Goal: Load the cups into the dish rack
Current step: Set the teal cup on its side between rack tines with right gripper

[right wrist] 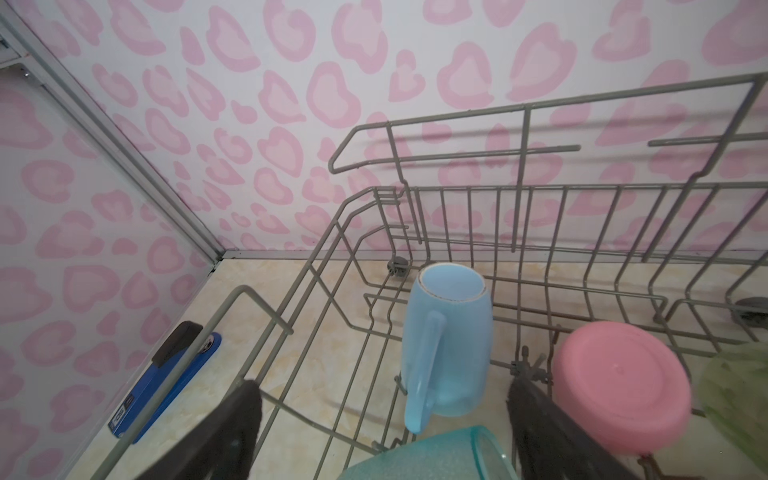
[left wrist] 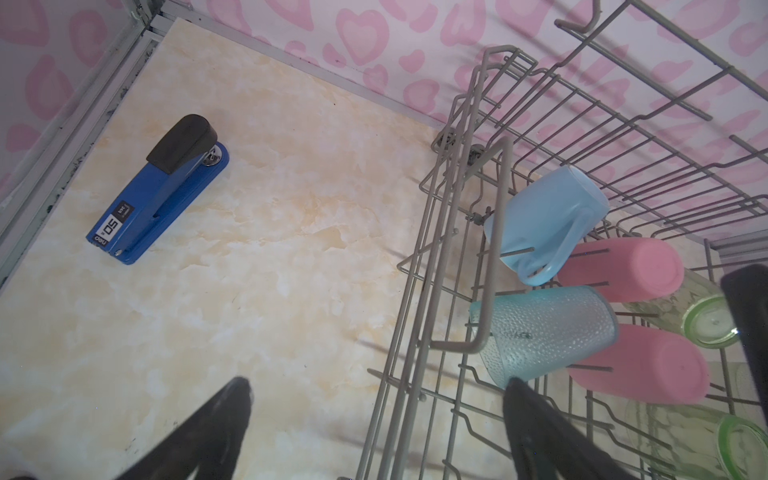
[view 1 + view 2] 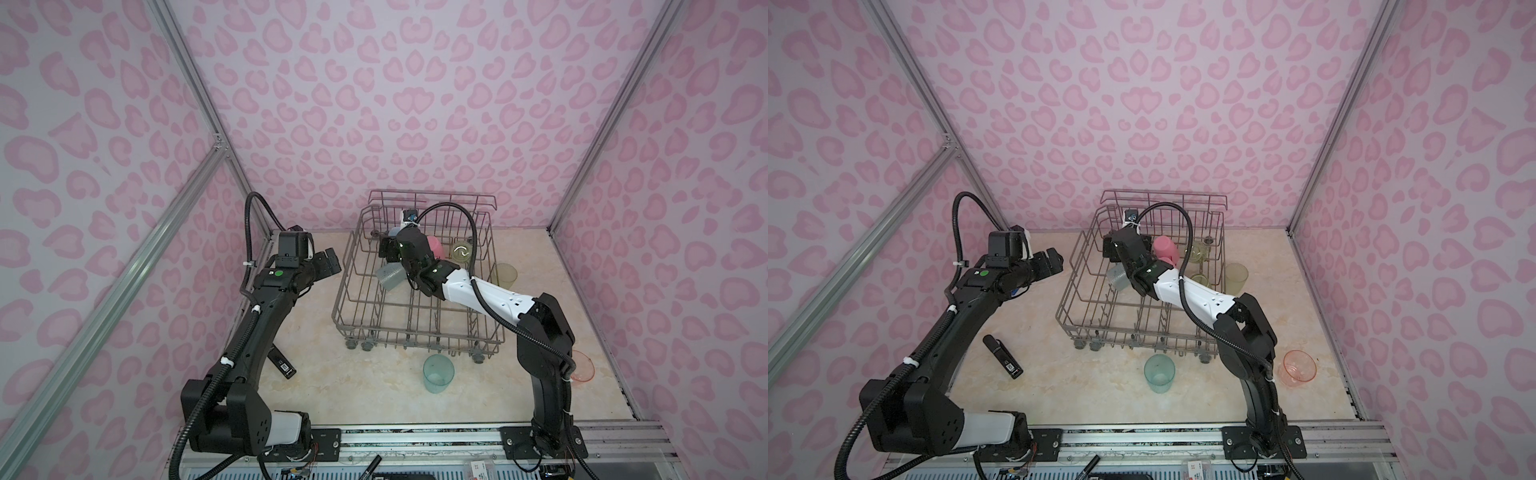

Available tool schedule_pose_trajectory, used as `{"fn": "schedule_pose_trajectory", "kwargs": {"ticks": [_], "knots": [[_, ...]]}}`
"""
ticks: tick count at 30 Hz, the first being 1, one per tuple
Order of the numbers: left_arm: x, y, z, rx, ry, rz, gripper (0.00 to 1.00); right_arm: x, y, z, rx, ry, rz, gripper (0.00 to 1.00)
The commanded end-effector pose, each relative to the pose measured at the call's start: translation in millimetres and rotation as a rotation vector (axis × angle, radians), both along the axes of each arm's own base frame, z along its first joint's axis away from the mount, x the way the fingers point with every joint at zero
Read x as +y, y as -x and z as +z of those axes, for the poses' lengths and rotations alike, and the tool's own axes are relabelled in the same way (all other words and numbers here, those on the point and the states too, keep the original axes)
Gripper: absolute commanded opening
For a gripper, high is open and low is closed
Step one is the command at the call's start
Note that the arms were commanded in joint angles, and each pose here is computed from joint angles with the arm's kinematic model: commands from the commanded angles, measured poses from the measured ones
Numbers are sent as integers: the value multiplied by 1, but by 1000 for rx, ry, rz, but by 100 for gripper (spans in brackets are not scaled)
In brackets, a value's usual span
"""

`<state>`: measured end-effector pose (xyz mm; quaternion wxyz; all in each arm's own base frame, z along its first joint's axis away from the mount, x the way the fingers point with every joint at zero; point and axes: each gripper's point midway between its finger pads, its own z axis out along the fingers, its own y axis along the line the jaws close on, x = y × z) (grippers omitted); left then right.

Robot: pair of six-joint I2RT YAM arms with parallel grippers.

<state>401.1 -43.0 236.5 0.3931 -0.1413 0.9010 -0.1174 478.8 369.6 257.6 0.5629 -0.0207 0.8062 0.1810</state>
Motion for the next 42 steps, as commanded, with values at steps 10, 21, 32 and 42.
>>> {"fn": "schedule_pose_trajectory", "kwargs": {"ticks": [10, 21, 32, 42], "knots": [[-3, -4, 0, -12, 16, -13, 96, -10, 10, -38, 297, -14, 6, 87], [-7, -5, -2, -10, 30, -23, 96, -32, 10, -75, 431, 15, -20, 86], [-7, -5, -2, -8, 35, -25, 96, -17, 3, -94, 466, 61, 43, 87], [-8, -5, -4, -4, 38, -28, 95, 3, 14, -82, 457, 25, 116, 86]]}}
